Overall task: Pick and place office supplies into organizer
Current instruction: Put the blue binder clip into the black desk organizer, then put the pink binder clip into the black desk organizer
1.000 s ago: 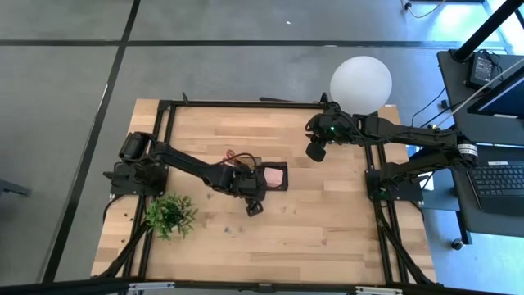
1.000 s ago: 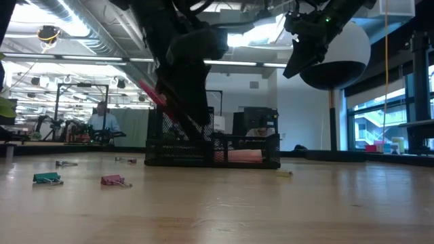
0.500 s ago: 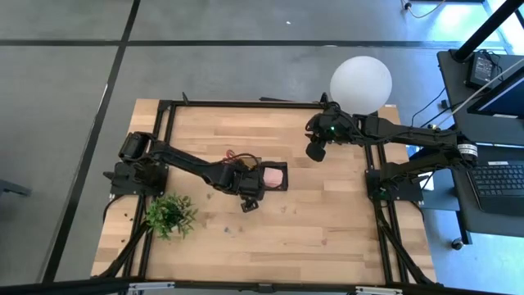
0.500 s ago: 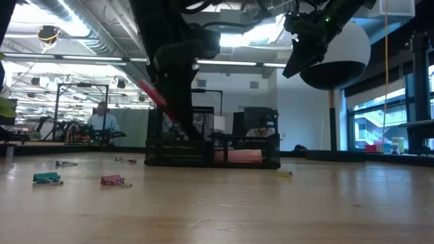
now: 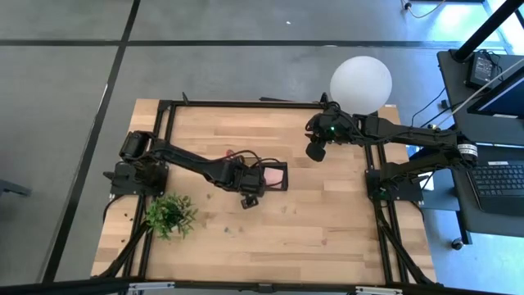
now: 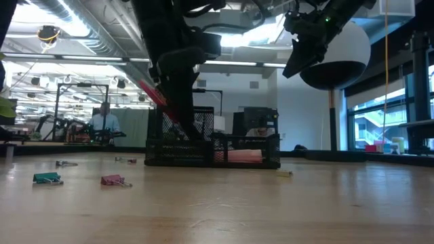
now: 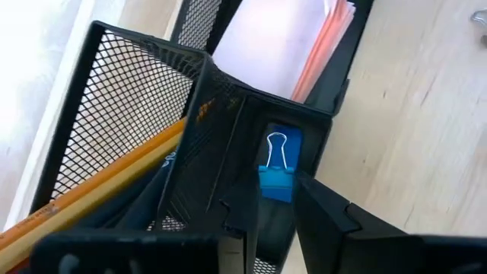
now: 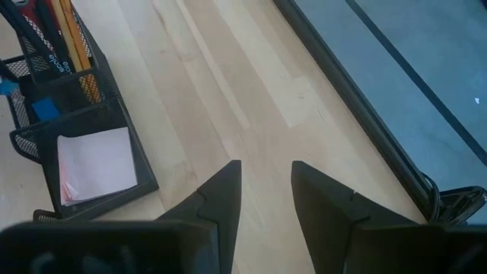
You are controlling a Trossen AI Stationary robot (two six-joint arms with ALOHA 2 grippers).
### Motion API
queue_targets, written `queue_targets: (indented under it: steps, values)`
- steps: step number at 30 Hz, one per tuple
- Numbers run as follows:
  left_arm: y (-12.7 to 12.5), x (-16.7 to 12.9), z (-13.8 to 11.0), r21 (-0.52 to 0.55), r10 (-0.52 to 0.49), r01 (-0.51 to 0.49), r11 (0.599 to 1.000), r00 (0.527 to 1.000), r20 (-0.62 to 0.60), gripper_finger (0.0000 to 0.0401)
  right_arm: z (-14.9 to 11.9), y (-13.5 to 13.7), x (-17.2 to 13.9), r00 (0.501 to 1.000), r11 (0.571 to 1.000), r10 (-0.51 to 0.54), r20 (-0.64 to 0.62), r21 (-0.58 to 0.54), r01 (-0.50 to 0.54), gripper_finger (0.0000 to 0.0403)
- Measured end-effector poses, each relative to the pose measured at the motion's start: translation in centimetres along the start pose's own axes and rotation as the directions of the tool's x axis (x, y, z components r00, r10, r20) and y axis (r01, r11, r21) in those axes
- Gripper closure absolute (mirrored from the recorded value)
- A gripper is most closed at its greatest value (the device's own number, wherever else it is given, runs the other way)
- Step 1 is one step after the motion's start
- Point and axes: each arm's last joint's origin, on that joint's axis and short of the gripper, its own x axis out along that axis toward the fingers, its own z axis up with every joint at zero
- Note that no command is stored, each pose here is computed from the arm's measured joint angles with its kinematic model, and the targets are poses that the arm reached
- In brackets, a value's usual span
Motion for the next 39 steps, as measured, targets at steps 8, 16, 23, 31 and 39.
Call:
queue_targets:
  steps: [8,16,23,31,39]
  values:
    - [0.3,0.1,0.1,-0.008,0.015,-0.015,1.000,1.000,0.003,0.0321,0.1,0.0,0.0,1.000,1.000,0.000,0.005,0.000,0.000,0.0281]
    - [0.3,0.1,0.1,-0.012,0.013,-0.013,1.000,1.000,0.007,0.0311,0.0,0.0,0.0,1.000,1.000,0.000,0.005,-0.001,0.000,0.0281]
    - [0.2,0.0,0.1,-0.009,-0.002,0.002,1.000,1.000,-0.001,0.0308,0.0,0.0,0.0,1.000,1.000,0.000,0.005,-0.001,0.000,0.0281]
    - [-0.6,-1.5,1.2,0.010,-0.105,0.105,0.994,0.994,0.020,0.0301,0.1,0.0,0.0,1.000,1.000,0.000,0.005,-0.001,0.000,0.0281]
    - [-2.6,-2.4,0.2,0.060,-0.240,0.242,0.968,0.970,-0.033,0.0263,0.1,0.0,0.0,1.000,1.000,0.000,0.005,-0.004,0.000,0.0281]
